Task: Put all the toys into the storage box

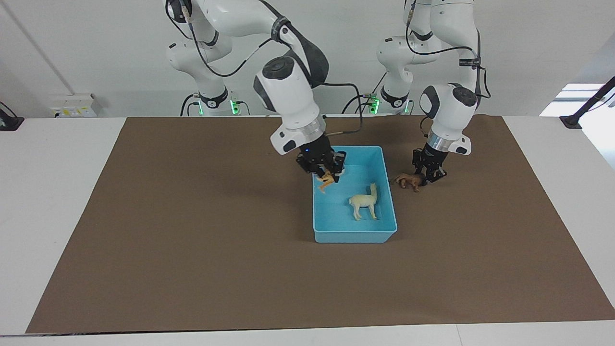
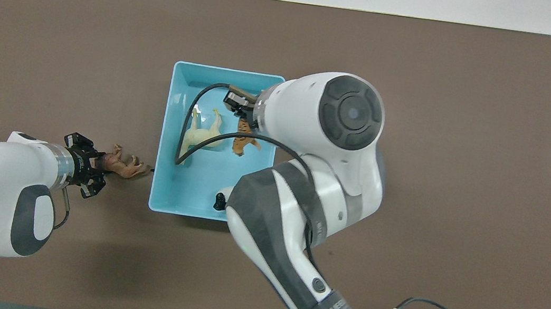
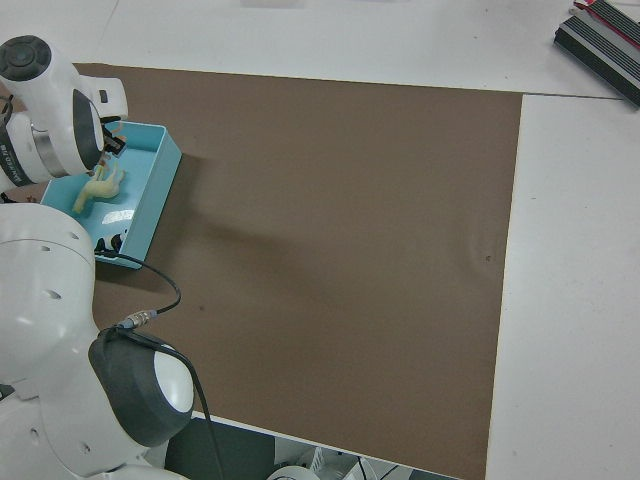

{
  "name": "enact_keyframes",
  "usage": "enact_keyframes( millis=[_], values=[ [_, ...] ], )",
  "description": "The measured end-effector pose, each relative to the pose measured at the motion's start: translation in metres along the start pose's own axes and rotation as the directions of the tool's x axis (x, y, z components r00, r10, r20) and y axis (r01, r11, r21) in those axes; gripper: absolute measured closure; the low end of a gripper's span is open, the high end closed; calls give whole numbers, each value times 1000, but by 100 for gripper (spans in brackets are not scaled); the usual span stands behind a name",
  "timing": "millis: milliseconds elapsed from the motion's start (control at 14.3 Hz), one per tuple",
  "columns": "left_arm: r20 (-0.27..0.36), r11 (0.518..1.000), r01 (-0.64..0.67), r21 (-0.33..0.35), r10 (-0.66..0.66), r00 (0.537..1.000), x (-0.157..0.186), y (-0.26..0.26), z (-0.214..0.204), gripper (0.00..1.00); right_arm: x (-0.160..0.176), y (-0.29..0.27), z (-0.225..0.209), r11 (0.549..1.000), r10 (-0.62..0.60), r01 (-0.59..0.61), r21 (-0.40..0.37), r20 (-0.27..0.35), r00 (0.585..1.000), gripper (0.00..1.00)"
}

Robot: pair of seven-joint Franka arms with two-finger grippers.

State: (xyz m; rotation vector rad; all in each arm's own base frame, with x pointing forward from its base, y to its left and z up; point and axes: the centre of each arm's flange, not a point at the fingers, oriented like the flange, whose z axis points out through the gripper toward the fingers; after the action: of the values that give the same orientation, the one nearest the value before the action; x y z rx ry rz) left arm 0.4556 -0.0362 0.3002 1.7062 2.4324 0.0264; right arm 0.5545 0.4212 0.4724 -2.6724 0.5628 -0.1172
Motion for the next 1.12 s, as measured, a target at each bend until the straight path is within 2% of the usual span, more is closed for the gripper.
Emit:
enact_keyframes(
  millis=[70,140,349,488,628,767,977,1116],
  values=[
    [1,1000,0,-2,0,1000,0,1,-1,59,-21,-10,9,1000,23,-23,-3,14,1000,65],
    [5,1000,0,-11,0,1000,-2,4,-4,59,-36,-15,18,999,39,-39,-12,27,999,59],
    [16,1000,3,1,-3,1000,-13,31,-34,59,-34,-8,33,997,55,-53,-51,35,998,26],
    [28,1000,6,24,-7,1000,-26,66,-86,59,-23,3,31,993,41,-38,-114,21,999,3],
    [49,1000,-1,7,0,999,-40,96,-147,59,5,19,10,984,4,-5,-179,-4,1000,0],
    [70,998,-47,-31,49,996,-61,106,-183,59,40,46,-30,970,-84,89,-228,30,996,0],
    [93,964,-262,-44,265,960,-140,68,-180,59,86,98,-105,935,-217,236,-265,101,971,0],
    [109,938,-342,-61,347,932,-179,44,-169,59,116,141,-152,911,-283,312,-268,141,949,0]
  ],
)
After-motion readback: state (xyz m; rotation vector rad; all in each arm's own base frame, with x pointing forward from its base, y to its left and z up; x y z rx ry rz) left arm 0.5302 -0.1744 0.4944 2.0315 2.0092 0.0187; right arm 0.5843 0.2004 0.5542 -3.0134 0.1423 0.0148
